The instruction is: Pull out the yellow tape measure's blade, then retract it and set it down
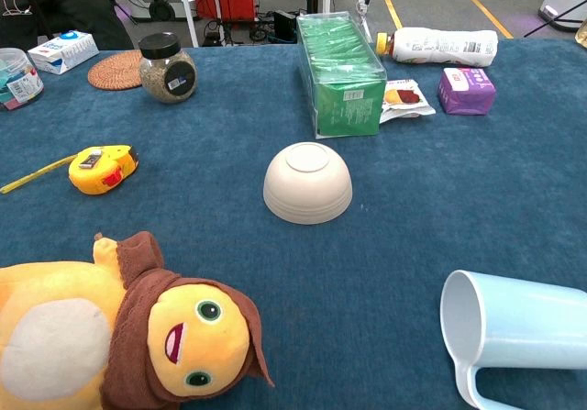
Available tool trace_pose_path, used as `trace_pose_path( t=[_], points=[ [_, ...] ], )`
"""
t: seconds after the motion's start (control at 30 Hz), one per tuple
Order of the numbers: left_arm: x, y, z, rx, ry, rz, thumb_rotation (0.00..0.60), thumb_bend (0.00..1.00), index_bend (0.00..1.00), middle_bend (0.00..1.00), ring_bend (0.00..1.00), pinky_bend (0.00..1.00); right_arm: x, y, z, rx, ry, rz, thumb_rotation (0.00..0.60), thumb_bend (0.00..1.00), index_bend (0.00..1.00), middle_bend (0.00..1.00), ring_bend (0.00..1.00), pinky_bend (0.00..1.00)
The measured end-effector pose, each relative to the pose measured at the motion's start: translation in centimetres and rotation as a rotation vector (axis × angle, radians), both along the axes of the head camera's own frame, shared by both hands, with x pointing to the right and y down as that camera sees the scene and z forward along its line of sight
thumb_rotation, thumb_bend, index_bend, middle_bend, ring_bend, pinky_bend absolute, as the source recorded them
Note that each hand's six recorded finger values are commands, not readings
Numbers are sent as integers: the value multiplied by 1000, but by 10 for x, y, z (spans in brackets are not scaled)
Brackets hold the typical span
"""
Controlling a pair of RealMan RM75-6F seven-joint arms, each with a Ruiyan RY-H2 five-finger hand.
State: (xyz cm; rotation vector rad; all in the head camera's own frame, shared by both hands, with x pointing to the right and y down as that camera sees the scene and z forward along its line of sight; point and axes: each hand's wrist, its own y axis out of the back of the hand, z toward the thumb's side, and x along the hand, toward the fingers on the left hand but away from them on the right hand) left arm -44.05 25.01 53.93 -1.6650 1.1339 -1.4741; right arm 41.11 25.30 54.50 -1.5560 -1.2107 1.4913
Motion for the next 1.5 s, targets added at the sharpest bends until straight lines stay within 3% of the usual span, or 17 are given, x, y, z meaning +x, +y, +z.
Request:
trace_pose_path(
  t=[1.17, 1.5],
  points=[
    [0, -8, 2, -3, -4, 16, 573, 174, 350, 275, 155, 260, -4, -2, 2, -6, -6, -14, 600, 205, 197, 167, 176, 278],
    [8, -32, 9, -45, -27, 91, 559, 174, 350, 275, 156, 261, -3, -5, 1, 5, -15, -11, 600, 205, 197, 169, 176, 278]
  ],
)
